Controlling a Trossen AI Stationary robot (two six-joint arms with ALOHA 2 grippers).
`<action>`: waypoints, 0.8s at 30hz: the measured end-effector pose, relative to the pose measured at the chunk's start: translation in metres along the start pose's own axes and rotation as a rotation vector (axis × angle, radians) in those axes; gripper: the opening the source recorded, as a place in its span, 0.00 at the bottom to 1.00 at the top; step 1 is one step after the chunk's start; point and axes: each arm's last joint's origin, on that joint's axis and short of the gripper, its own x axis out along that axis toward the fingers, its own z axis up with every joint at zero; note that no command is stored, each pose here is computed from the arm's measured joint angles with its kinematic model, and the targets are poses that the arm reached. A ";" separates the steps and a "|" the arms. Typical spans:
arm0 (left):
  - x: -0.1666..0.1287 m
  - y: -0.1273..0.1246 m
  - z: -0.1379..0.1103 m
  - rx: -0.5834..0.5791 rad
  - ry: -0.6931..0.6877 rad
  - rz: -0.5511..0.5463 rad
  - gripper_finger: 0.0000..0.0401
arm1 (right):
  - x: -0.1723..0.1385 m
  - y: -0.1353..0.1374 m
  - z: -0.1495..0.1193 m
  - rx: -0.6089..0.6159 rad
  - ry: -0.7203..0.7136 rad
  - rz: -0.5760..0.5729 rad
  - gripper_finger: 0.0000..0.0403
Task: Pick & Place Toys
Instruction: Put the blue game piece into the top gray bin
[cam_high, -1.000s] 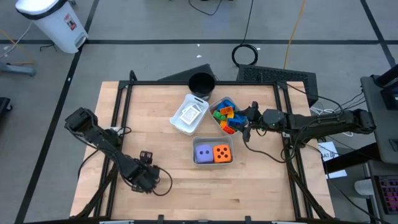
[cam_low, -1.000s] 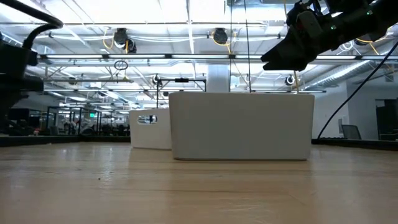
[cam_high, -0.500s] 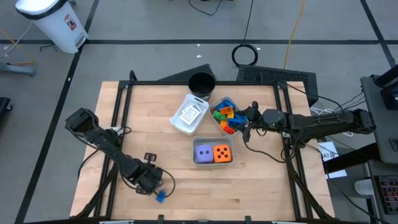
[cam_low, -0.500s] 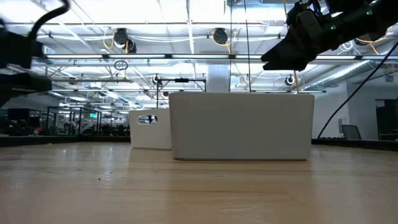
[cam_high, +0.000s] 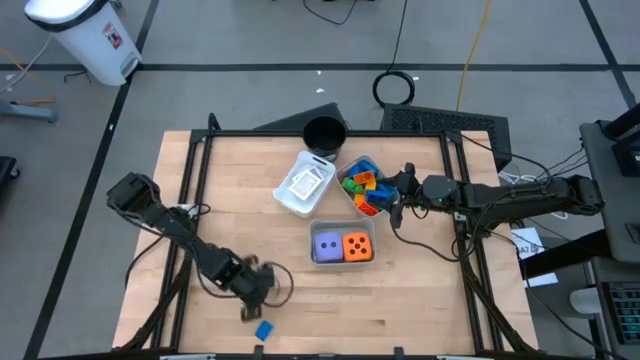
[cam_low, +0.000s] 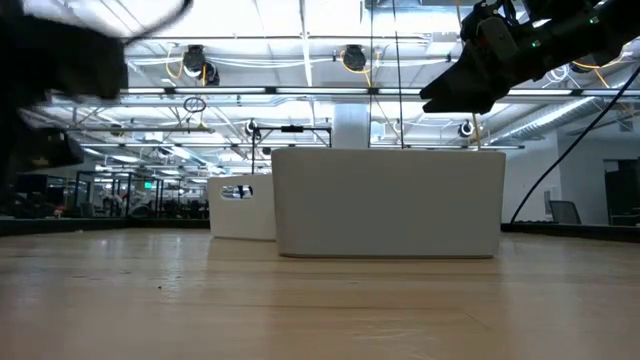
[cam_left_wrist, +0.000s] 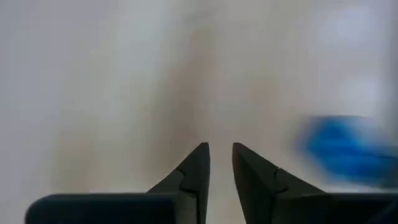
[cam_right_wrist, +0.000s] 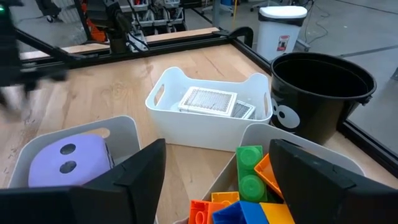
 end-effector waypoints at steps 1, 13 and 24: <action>-0.003 -0.010 0.004 0.042 -0.026 -0.089 0.18 | 0.000 0.000 0.000 0.000 0.000 0.000 0.64; 0.000 -0.063 -0.016 0.230 -0.146 -0.231 0.01 | 0.000 0.001 0.000 -0.001 -0.001 0.004 0.63; 0.023 -0.063 -0.020 0.208 -0.094 -0.199 0.02 | 0.000 0.001 0.000 0.000 -0.004 0.006 0.63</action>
